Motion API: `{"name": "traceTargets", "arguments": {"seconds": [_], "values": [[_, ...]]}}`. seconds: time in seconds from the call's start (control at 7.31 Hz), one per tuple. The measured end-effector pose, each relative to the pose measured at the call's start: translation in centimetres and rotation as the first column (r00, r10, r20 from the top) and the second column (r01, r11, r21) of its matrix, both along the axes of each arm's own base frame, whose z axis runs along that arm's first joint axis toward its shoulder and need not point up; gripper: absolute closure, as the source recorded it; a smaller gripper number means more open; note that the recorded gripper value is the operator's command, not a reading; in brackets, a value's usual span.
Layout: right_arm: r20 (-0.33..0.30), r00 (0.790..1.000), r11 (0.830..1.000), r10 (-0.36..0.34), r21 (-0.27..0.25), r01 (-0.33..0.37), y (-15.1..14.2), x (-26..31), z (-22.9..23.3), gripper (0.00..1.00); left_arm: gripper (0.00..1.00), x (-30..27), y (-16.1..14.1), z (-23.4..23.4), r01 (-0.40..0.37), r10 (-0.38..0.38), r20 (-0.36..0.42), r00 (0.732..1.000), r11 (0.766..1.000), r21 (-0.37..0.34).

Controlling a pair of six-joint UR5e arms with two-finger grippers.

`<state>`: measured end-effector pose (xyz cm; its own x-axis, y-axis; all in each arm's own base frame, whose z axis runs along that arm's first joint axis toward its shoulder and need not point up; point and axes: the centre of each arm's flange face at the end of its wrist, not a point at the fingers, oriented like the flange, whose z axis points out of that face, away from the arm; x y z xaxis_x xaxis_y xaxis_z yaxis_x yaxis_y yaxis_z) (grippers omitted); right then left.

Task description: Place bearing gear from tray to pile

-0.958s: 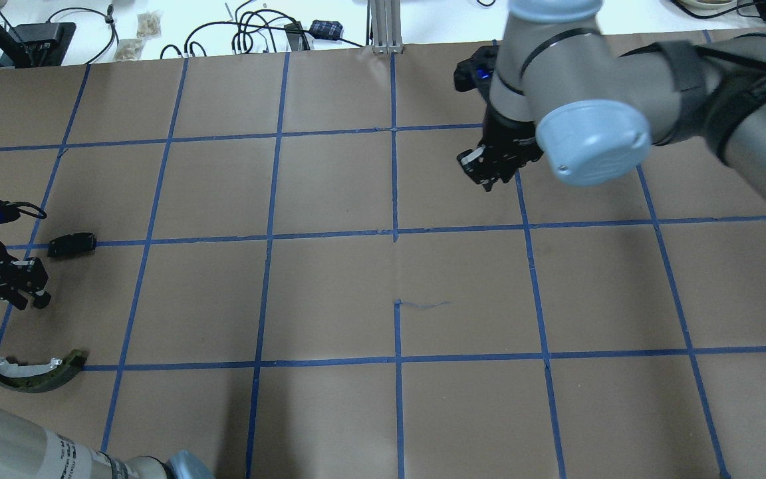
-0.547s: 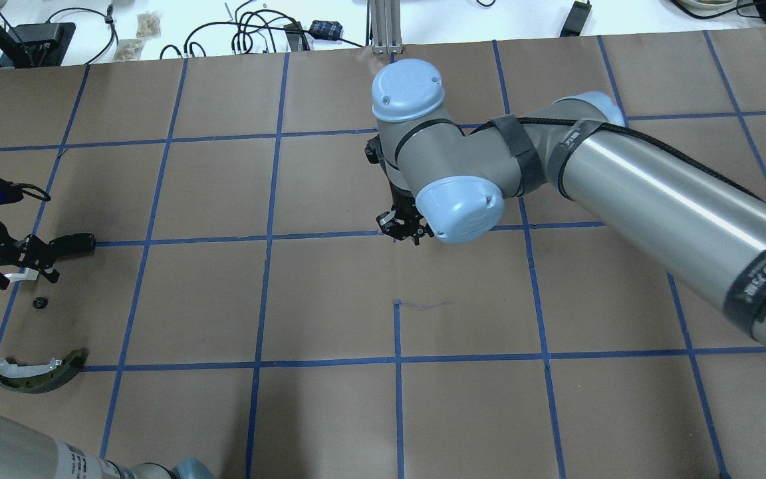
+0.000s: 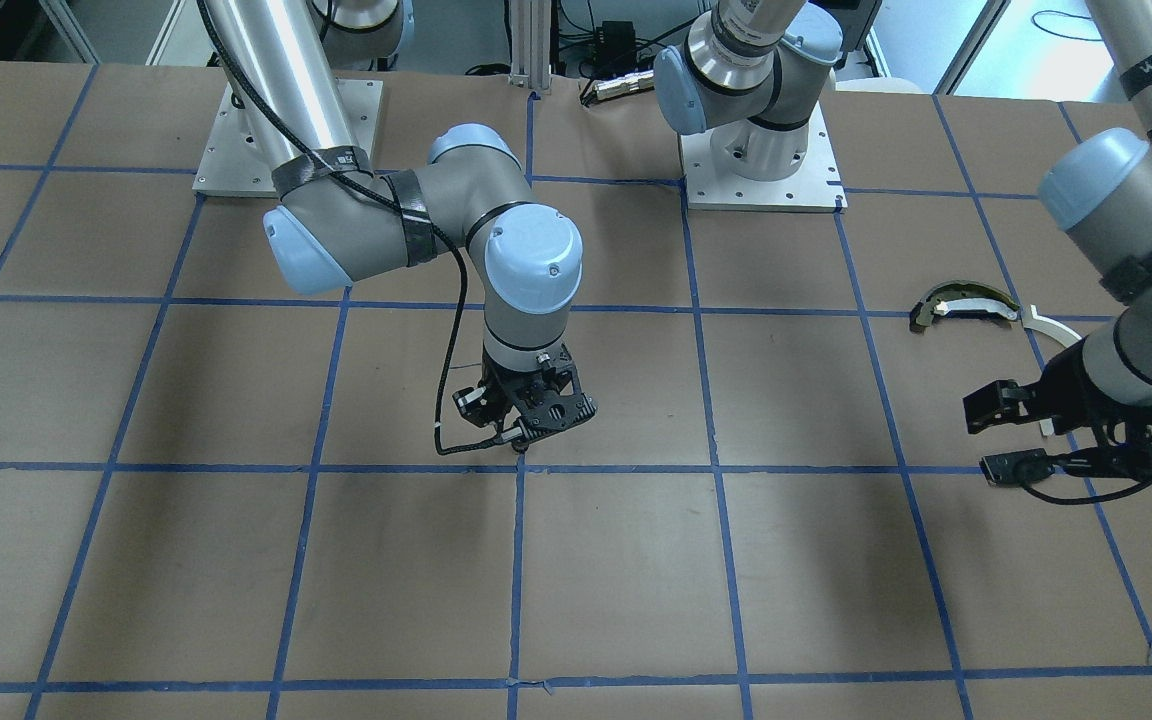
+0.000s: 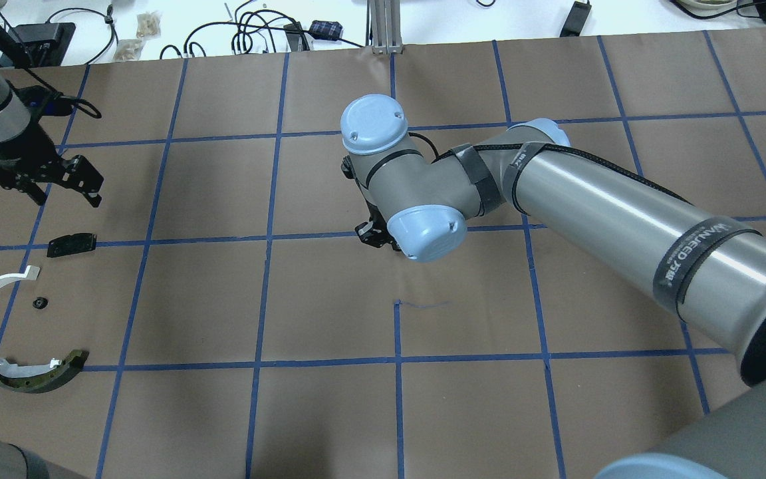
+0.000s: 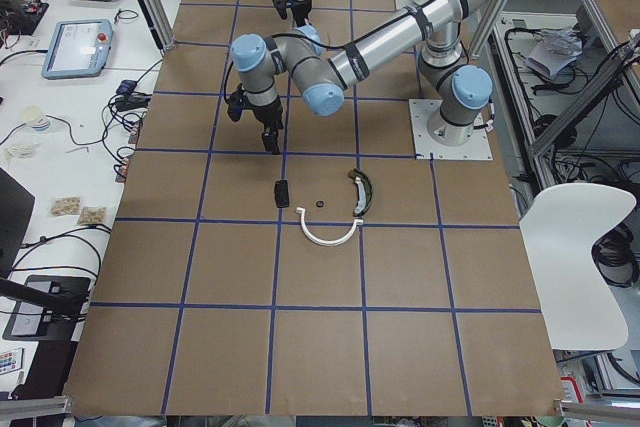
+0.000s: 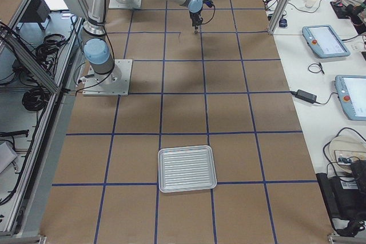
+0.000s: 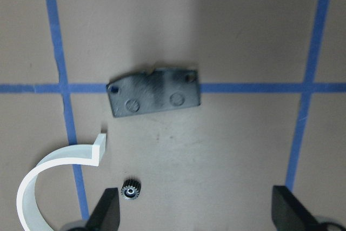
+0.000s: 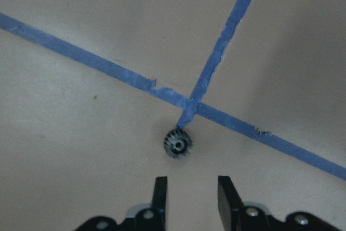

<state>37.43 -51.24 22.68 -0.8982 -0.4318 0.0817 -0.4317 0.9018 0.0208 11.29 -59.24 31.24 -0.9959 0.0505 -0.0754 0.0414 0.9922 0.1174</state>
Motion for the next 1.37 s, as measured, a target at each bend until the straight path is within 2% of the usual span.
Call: {"name": "traceTargets", "arguments": {"seconds": [0.14,0.41,0.55,0.68,0.96,1.09,1.37], "values": [[0.009,1.000,1.000,-0.008,-0.021,0.008,-0.3,-0.4,1.1,0.00,0.00,-3.9,-0.9,0.2,0.013,-0.013,-0.022,1.000,1.000,-0.025],[0.047,0.997,0.993,-0.062,-0.097,0.066,-1.8,-4.9,7.5,0.00,0.00,-10.2,-1.8,-0.1,0.001,-0.006,-0.081,0.997,0.998,-0.059],[0.059,0.992,0.987,-0.114,-0.109,0.120,-2.5,-8.9,11.2,0.00,0.00,-13.8,-2.1,-0.5,0.004,-0.011,-0.107,0.994,0.997,-0.073],[0.064,0.982,0.978,-0.179,-0.097,0.185,-2.5,-13.3,14.5,0.00,0.00,-17.7,-2.2,-1.0,0.024,-0.034,-0.116,0.993,0.996,-0.090],[0.052,0.944,0.942,-0.325,-0.065,0.328,-2.0,-23.4,20.9,0.00,0.00,-27.4,-1.3,-2.6,0.099,-0.113,-0.123,0.986,0.988,-0.118],[0.048,0.926,0.925,-0.375,-0.048,0.377,-1.5,-26.5,23.7,0.00,0.00,-32.5,-0.4,-3.9,0.138,-0.156,-0.137,0.978,0.982,-0.130],[0.044,0.892,0.891,-0.450,-0.042,0.452,-0.1,-27.6,27.5,0.00,0.00,-40.3,1.4,-7.1,0.191,-0.215,-0.160,0.964,0.970,-0.152]]}}
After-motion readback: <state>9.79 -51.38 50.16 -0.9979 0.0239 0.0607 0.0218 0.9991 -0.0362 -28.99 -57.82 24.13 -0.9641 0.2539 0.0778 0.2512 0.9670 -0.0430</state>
